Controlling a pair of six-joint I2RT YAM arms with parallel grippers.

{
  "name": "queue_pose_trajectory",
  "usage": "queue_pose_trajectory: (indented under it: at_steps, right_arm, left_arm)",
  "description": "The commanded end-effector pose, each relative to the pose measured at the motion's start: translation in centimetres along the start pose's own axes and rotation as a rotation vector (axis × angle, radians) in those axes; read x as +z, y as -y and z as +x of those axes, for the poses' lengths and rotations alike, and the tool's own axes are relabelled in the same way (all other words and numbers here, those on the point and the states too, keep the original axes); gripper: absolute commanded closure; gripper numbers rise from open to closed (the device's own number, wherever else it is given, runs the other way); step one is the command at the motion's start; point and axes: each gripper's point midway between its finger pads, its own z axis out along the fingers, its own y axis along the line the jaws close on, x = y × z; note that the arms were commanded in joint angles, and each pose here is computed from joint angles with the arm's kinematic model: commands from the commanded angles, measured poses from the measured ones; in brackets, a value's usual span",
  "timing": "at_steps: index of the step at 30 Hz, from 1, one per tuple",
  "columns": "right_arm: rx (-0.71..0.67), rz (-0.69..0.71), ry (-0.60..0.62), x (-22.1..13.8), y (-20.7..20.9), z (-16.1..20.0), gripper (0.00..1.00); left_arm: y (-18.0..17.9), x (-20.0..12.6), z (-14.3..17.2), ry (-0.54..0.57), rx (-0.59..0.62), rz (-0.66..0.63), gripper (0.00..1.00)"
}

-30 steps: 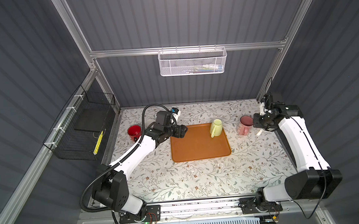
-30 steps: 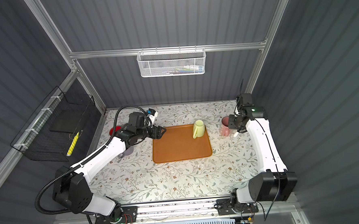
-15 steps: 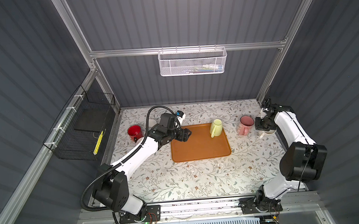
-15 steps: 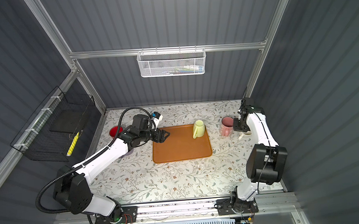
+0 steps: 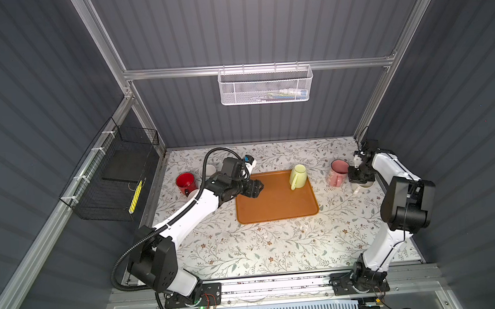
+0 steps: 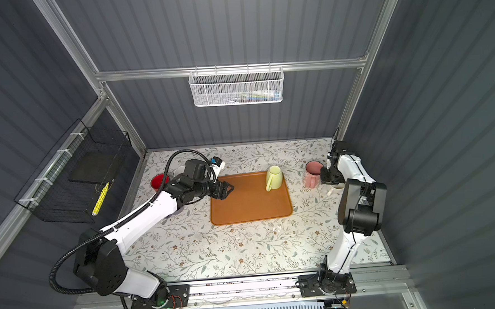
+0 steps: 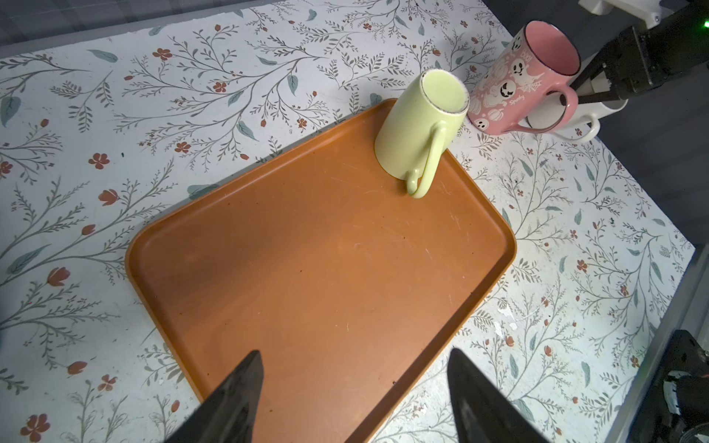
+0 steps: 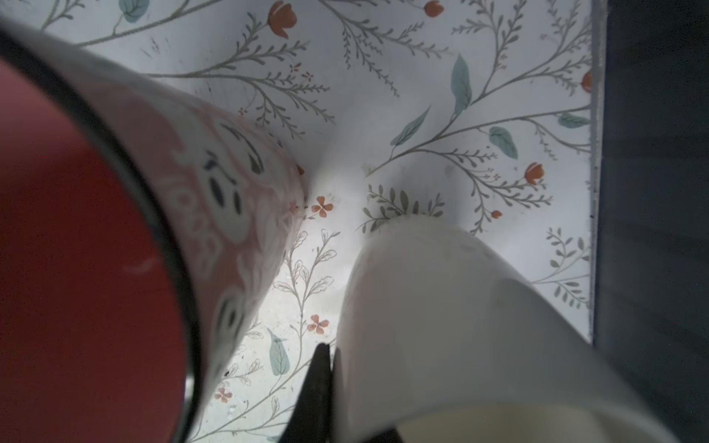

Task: Turn the mug right side up
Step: Place the mug at the top-right of the table.

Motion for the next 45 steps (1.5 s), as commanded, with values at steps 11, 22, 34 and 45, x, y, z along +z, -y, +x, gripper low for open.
queue_pose_trajectory:
  at_steps: [11,22,34,45]
  right_arm:
    - [-0.013,0.008,0.019,0.1,0.9,-1.8,0.94]
    - [-0.012,-0.023,0.024,-1.3,0.3,-1.8,0.74]
    - [0.023,0.026,0.098,-5.1,1.1,-2.8,0.67]
    - [0.033,0.032,0.297,-12.5,0.1,-4.2,0.62]
  left_arm:
    - [0.9,1.0,-0.5,-0.036,0.023,0.01,0.25]
    - [1.1,1.2,-0.3,-0.041,0.022,0.019,0.25]
    - [1.5,1.1,-0.2,-0.04,0.039,0.024,0.24]
    - [4.6,3.0,-0.5,-0.059,0.107,0.039,0.22]
